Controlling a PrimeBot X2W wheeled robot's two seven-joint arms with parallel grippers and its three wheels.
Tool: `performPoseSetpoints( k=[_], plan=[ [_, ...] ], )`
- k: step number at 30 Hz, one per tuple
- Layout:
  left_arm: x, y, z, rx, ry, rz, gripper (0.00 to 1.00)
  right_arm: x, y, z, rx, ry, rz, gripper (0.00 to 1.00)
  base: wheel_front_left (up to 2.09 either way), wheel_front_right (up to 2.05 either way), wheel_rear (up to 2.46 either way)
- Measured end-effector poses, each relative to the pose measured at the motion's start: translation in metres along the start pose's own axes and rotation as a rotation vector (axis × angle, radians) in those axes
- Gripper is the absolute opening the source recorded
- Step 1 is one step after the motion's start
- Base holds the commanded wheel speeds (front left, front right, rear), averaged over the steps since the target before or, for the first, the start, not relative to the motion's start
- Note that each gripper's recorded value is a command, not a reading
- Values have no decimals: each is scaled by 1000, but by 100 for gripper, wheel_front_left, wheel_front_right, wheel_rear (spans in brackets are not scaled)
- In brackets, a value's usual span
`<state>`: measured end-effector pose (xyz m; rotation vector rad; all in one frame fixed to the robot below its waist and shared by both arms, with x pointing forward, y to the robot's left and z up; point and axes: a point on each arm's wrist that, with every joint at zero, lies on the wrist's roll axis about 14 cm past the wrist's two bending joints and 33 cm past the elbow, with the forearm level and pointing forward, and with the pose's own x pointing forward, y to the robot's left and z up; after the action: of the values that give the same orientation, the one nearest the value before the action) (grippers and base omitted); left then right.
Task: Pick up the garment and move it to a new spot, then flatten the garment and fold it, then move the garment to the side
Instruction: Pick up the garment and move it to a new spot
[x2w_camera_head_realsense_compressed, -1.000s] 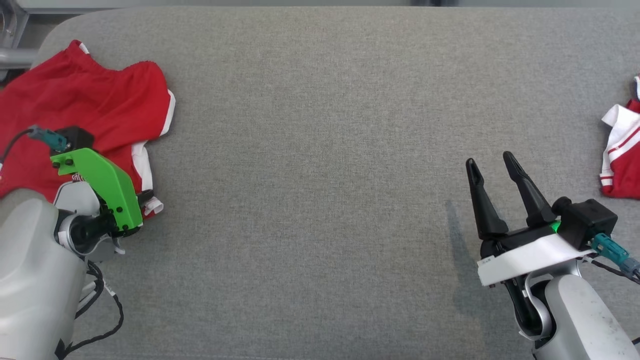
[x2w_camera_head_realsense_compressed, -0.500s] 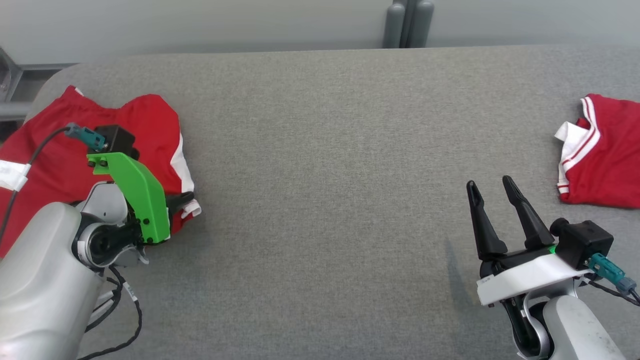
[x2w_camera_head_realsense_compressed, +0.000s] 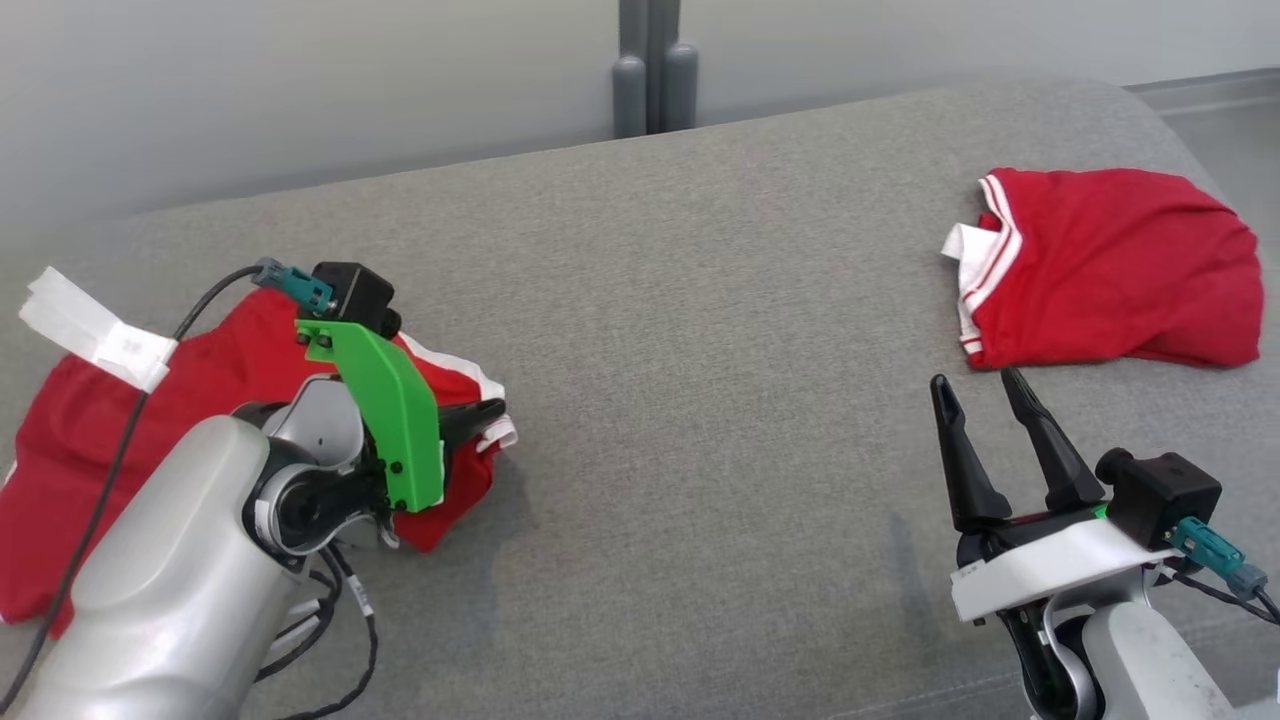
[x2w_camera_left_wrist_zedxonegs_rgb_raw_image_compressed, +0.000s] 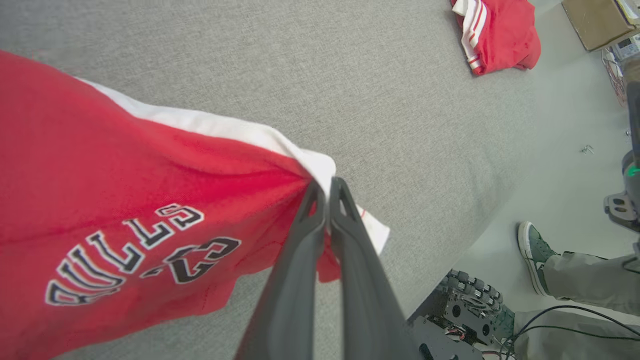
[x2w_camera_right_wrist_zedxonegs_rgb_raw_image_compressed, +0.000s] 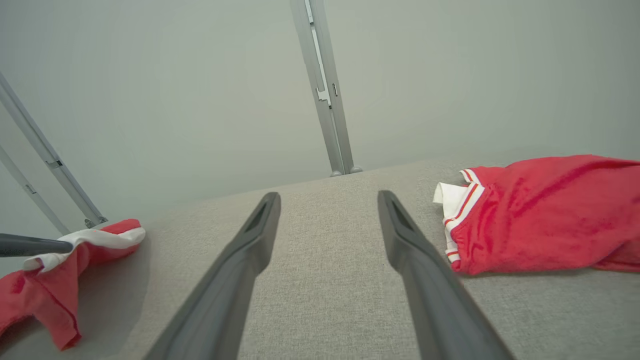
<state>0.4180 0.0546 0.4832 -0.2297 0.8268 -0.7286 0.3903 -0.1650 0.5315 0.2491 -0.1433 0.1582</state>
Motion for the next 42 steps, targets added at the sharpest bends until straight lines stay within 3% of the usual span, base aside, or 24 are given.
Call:
performPoseSetpoints(
  k=[10,18,29,39,40,41,42],
  plan=[
    [67,-79,30,92,-18,-154,0,-33,-42,19,-30,-37,-143,100,0,0,0],
    [114,-120,56,81,-46,-220,0,-46,-63,25,-40,-46,-223,100,0,0,0],
    [171,-138,86,69,-84,-249,0,-60,-90,24,-54,-28,-341,100,0,0,0],
    [202,-148,69,32,-41,-291,0,-69,-106,18,-76,4,-404,100,0,0,0],
    [201,-148,68,30,-40,-293,8,-68,-106,18,-77,5,-400,100,0,0,0],
    [201,-148,68,27,-42,-294,36,-67,-105,18,-78,6,-395,100,0,0,0],
    [199,-148,69,23,-46,-294,100,-66,-105,17,-78,8,-390,100,0,0,0]
  ],
)
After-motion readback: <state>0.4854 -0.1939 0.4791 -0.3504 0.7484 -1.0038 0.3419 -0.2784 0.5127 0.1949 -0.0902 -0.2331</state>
